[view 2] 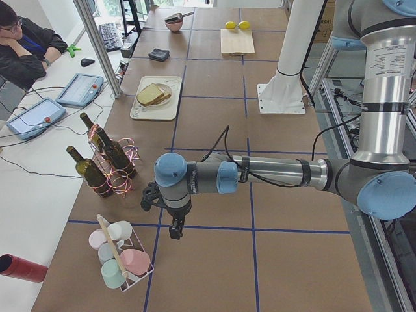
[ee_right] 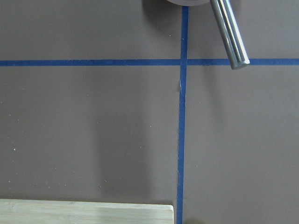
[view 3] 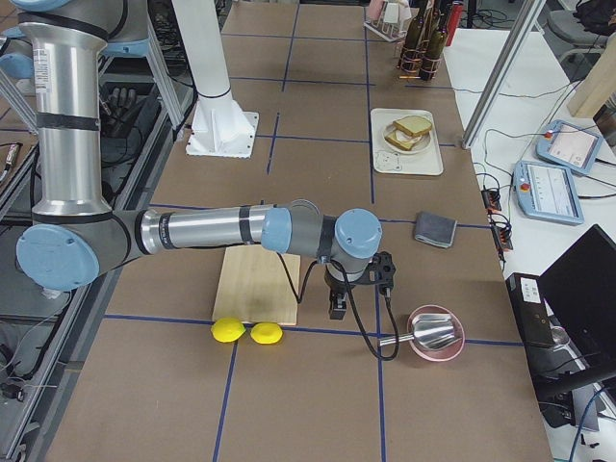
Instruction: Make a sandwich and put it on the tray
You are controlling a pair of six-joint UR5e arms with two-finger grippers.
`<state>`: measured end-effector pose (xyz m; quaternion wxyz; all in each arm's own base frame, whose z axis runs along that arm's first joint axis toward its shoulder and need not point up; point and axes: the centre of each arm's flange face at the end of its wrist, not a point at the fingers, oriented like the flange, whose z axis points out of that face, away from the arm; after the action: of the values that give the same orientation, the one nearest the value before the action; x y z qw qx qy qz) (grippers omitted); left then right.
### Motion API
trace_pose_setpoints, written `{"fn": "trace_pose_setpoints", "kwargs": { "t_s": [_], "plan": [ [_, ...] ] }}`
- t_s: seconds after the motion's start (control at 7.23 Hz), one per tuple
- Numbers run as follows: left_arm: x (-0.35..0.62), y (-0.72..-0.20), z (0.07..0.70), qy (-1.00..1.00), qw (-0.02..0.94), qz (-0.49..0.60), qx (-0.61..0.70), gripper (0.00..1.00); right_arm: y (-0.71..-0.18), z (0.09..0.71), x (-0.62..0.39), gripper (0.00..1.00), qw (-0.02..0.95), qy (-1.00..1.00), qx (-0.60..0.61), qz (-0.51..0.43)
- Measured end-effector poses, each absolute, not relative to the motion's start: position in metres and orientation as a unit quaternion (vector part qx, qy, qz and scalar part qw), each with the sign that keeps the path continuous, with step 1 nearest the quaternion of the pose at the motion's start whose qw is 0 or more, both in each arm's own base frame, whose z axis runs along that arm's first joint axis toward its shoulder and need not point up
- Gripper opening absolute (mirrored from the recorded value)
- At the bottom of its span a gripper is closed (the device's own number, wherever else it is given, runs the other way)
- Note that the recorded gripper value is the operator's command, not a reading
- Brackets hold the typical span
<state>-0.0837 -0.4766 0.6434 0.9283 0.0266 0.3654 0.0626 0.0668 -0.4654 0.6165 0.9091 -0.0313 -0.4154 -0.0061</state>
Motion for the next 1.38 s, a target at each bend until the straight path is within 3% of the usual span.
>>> {"fn": "trace_pose_setpoints", "kwargs": {
  "t_s": [1.38],
  "plan": [
    [-0.08, -0.477, 0.635, 0.396, 0.917, 0.043, 0.019, 1.0, -0.444, 0.658, 0.099, 1.0, 0.911, -0.413, -0.003, 0.019]
  ]
}}
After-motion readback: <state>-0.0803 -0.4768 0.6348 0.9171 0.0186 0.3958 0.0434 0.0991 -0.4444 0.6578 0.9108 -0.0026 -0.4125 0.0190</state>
